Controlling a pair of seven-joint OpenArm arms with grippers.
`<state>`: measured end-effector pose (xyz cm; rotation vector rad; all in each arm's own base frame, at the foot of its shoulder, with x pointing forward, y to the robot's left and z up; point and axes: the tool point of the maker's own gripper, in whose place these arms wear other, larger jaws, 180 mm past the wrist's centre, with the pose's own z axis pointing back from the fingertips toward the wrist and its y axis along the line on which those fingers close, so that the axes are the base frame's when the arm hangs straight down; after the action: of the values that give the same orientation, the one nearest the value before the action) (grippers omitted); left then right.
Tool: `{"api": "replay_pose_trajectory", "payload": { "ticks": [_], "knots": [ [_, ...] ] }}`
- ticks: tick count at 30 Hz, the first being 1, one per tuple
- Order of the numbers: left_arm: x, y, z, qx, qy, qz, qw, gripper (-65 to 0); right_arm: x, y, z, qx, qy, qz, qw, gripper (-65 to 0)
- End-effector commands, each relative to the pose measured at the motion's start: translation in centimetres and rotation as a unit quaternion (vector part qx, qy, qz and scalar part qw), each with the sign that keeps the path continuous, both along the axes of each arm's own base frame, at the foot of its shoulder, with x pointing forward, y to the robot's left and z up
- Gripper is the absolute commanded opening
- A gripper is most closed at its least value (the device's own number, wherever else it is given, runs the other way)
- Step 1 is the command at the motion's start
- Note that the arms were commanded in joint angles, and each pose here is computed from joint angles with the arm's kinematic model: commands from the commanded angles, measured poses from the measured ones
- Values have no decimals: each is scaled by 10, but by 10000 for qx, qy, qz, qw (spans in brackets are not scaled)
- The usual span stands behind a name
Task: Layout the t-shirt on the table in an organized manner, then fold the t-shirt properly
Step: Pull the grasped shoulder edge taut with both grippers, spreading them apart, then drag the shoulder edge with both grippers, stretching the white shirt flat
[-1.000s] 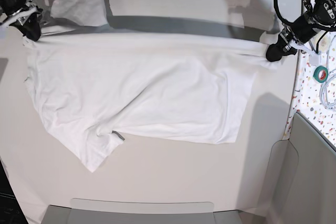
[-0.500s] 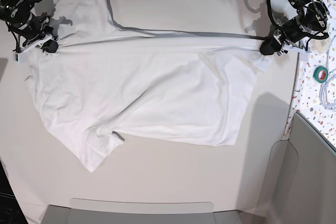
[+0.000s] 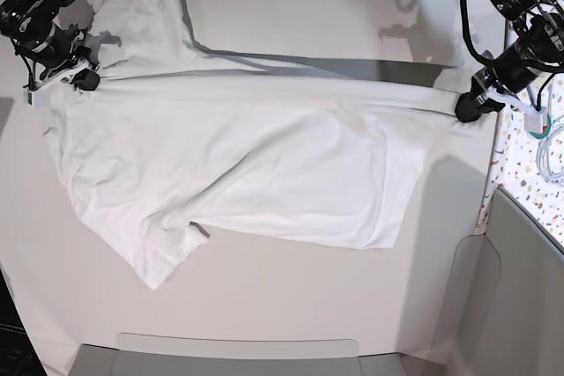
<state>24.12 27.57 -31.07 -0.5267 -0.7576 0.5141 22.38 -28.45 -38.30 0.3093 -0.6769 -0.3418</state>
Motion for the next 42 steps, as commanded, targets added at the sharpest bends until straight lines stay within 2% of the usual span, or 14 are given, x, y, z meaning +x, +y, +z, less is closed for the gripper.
{"api": "replay_pose_trajectory", "payload": {
  "ticks": [1, 3, 7, 14, 20, 27, 30, 36, 39, 42],
  "knots": [
    [-3, 12, 14, 411, -136, 71, 9990, -650, 2, -14, 8, -245, -61, -79, 9997, -648],
    [-8, 7, 20, 597, -147, -44, 9981, -650, 2, -14, 8, -230, -62, -88, 9997, -649],
    [-22, 6, 9, 596, 79, -64, 9982, -650, 3, -12, 7, -209, -76, -92, 9997, -650],
    [-42, -1, -10, 426, 413, -27, 9982, -650, 3, -12, 7, -201, -84, -93, 9997, -650],
    [-54, 4, -40, 0, 820, 148, 9965, -650, 4, -7, 5, -128, -89, -105, 9998, -650],
    [-55, 5, -45, -101, 883, 184, 9959, -650, 3, -7, 5, -135, -86, -104, 9998, -650],
    [-48, 1, -34, -272, 627, 62, 9976, -650, 2, -6, 5, -134, -70, -96, 9998, -650],
    [-19, -60, -19, -858, 264, -1076, 9901, -650, 2, -6, 4, -138, -64, -90, 9998, -650],
    [-8, -69, -23, -1075, 258, -1161, 9871, -650, 3, -4, 4, -115, -78, -72, 9999, -650],
    [8, -65, -31, -1450, 246, -989, 9842, -650, 6, -1, 9, 9, -228, -76, 9997, -650]
  ]
}}
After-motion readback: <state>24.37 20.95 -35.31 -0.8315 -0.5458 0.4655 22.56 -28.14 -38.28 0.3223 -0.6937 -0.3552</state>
